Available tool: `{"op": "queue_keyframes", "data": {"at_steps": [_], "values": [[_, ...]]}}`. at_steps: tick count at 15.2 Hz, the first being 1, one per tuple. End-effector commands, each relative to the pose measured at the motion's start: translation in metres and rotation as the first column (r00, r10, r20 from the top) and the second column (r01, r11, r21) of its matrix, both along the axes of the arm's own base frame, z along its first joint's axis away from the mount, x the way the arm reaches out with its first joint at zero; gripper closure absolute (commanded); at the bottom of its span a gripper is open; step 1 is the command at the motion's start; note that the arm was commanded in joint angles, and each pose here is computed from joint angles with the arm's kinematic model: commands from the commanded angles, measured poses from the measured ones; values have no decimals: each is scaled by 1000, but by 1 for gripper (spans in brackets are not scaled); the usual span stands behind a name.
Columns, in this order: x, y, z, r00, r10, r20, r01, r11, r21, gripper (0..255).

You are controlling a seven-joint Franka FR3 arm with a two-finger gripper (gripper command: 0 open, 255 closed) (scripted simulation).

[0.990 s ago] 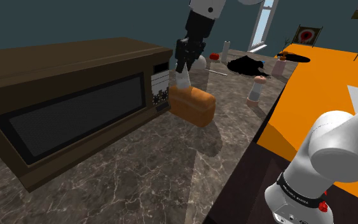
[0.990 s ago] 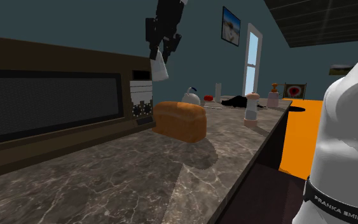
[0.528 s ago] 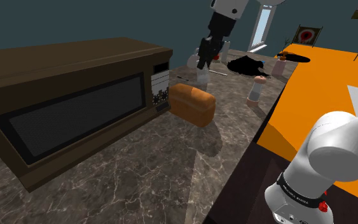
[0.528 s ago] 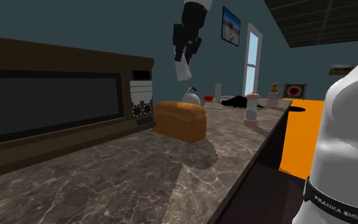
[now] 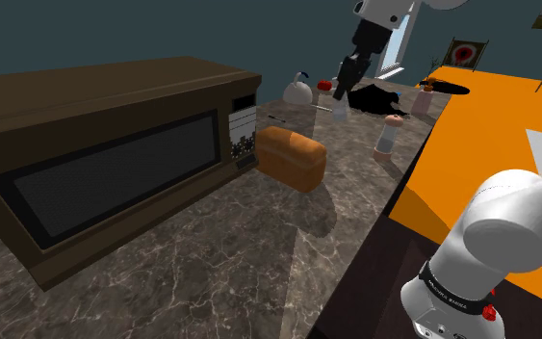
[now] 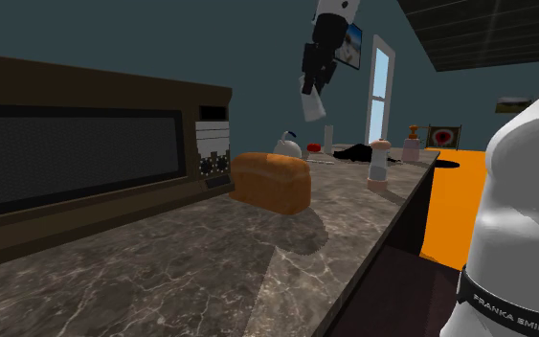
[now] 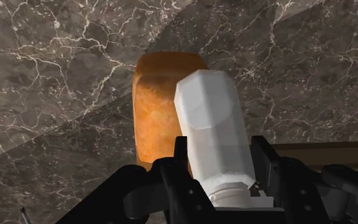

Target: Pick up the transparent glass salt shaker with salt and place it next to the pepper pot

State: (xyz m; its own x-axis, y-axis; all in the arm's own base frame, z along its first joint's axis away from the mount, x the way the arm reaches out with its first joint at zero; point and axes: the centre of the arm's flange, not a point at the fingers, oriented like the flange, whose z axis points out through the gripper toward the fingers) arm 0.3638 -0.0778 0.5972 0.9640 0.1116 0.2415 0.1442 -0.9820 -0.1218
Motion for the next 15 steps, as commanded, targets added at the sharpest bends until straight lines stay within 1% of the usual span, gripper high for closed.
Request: {"op": "queue_keyframes", "data": {"at_steps": [1, 15], "values": [[-5, -27, -1, 1000, 1, 0, -1, 1000, 0, 255], [-55, -205, -1, 1000, 1, 0, -1, 1000, 0, 255]]}}
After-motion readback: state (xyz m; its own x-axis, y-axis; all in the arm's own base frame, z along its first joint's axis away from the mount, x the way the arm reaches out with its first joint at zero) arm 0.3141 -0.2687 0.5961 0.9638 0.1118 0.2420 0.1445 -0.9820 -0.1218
